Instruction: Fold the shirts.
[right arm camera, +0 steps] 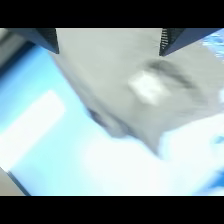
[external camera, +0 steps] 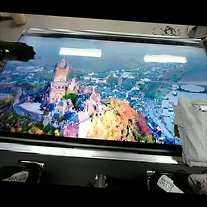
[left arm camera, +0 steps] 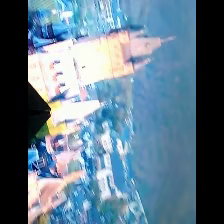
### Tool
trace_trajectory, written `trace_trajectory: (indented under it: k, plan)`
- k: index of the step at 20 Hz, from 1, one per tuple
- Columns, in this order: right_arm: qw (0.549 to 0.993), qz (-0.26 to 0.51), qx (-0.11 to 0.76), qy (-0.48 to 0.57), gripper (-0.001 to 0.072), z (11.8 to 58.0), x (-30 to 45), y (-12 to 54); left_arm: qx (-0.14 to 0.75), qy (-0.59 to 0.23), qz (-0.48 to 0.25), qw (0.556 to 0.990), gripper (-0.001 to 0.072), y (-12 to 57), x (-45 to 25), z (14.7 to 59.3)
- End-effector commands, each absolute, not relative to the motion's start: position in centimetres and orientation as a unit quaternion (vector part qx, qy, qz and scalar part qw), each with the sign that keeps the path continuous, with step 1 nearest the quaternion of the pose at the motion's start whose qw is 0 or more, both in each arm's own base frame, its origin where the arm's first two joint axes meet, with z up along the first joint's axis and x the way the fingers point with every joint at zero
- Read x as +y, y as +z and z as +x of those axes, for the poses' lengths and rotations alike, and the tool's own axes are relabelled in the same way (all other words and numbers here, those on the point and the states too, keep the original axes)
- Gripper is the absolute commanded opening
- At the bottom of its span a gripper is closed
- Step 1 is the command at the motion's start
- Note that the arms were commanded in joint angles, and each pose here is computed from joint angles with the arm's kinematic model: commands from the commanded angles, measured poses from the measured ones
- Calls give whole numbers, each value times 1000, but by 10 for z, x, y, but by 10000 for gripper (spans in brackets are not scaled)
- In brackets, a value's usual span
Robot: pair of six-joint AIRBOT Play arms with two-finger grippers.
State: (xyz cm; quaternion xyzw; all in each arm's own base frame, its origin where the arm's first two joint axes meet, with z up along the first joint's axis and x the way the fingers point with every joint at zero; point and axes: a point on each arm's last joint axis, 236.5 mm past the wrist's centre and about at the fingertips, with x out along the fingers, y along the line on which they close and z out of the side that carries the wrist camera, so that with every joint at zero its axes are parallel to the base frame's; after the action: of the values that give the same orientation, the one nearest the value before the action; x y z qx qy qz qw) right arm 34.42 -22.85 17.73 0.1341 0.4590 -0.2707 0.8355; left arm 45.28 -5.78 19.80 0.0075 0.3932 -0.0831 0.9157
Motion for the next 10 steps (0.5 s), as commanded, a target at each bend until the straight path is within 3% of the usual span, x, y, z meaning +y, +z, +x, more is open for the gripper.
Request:
trace_trajectory:
  k: [1,2,3,5,10]
  plan:
    - [880,70,454,-122,670,443,-76,178,519,10,107,848,427,128,-41,448]
    - [855,83,507,-78,671,445,-30,145,567,1,106,817,645,101,-51,433]
    - [816,105,568,-20,675,439,16,110,594,-17,105,798,647,78,-63,422]
    - [739,140,658,45,689,418,66,67,579,-33,72,811,646,58,-83,418]
    - [721,122,682,33,688,414,61,48,566,-28,55,822,647,51,-83,423]
